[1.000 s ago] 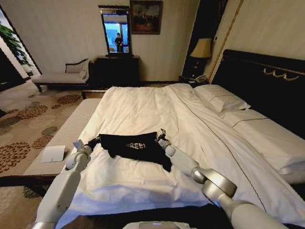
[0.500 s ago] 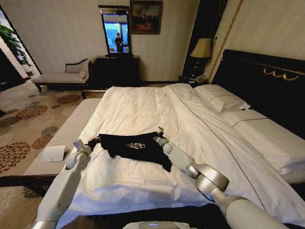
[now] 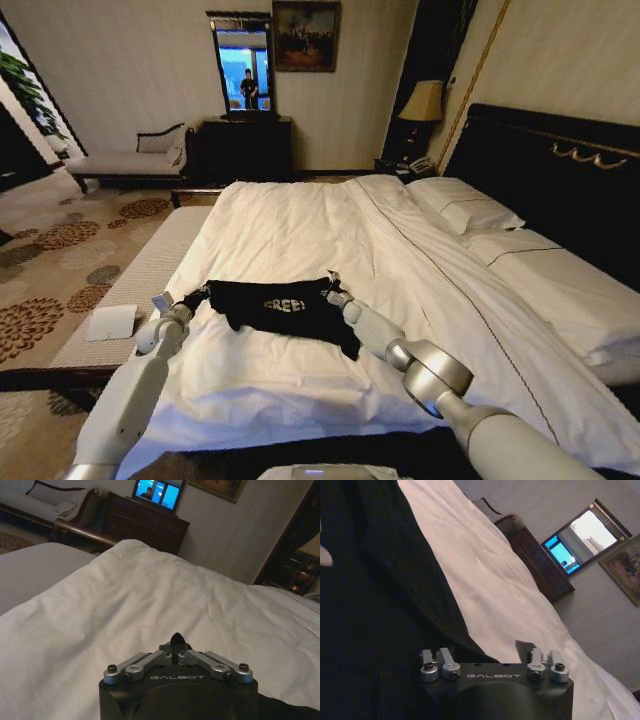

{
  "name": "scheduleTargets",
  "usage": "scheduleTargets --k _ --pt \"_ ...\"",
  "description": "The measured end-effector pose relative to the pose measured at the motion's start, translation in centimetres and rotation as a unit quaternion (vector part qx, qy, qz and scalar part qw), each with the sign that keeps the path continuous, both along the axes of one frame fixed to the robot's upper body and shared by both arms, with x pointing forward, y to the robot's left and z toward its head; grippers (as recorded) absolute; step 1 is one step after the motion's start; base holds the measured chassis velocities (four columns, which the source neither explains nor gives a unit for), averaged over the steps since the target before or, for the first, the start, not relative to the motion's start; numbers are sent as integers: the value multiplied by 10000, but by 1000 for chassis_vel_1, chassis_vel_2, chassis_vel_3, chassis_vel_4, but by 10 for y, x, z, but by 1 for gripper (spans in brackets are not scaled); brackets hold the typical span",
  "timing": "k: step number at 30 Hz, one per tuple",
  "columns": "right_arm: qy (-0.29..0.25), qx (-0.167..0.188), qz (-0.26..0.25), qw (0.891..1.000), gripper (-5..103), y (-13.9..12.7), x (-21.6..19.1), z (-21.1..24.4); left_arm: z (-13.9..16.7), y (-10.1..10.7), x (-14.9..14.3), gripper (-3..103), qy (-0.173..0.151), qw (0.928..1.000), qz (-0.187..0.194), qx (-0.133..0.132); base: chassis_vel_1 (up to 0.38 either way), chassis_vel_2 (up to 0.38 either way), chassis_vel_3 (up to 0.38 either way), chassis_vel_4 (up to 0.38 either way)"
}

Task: Fold the clothes on the bed.

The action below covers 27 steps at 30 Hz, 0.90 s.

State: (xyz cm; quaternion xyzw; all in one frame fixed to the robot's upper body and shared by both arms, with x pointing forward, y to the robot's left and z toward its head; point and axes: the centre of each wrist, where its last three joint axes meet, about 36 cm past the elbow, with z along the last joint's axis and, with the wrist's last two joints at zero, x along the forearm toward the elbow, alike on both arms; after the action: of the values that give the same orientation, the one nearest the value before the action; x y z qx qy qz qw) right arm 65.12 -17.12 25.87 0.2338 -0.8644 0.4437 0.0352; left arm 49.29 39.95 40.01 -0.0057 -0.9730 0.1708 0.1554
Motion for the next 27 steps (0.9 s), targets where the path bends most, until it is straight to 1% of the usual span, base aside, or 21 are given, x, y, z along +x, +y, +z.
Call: scheduleTargets --k 1,3,7,9,13,14,15,16,18,19,21,23,24,27 --pt "1 17 22 10000 61 2 0 0 0 0 0 0 -2 10000 0 1 0 0 0 0" --pt "0 28 37 10000 61 4 0 0 1 0 0 0 -3 10000 -1 4 0 0 0 0" --pt "6 -3 105 9999 40 6 -2 -2 1 3 -3 0 3 10000 18 26 0 0 0 0" --pt "6 -12 126 9999 40 6 -2 -3 2 4 -4 0 3 10000 24 28 0 0 0 0" --pt "13 -10 193 9998 18 4 -4 -5 3 6 -5 0 -1 10000 49 33 0 0 0 0" --pt "13 -10 193 9998 18 4 -4 -5 3 6 -5 0 -1 10000 49 33 0 0 0 0" --pt "8 15 222 9998 13 4 -4 -5 3 7 -5 0 -1 10000 57 32 0 0 0 0" --pt "-12 52 248 9997 13 3 -3 -4 3 7 -6 0 -6 10000 59 32 0 0 0 0" --pt "-107 215 276 9993 3 2 0 3 5 6 -6 0 -30 10000 61 23 0 0 0 0" --pt "-107 215 276 9993 3 2 0 3 5 6 -6 0 -30 10000 61 23 0 0 0 0" --pt "-238 435 275 9984 1 0 3 13 8 7 -6 0 -55 10000 65 23 0 0 0 0" --pt "-368 786 254 9959 0 -2 6 26 12 8 -6 0 -102 9999 78 19 0 0 0 0" --pt "-368 786 254 9959 0 -2 6 26 12 8 -6 0 -102 9999 78 19 0 0 0 0" --pt "-515 1563 130 9863 0 -5 5 50 24 10 -6 0 -225 9997 89 -28 0 0 0 0"
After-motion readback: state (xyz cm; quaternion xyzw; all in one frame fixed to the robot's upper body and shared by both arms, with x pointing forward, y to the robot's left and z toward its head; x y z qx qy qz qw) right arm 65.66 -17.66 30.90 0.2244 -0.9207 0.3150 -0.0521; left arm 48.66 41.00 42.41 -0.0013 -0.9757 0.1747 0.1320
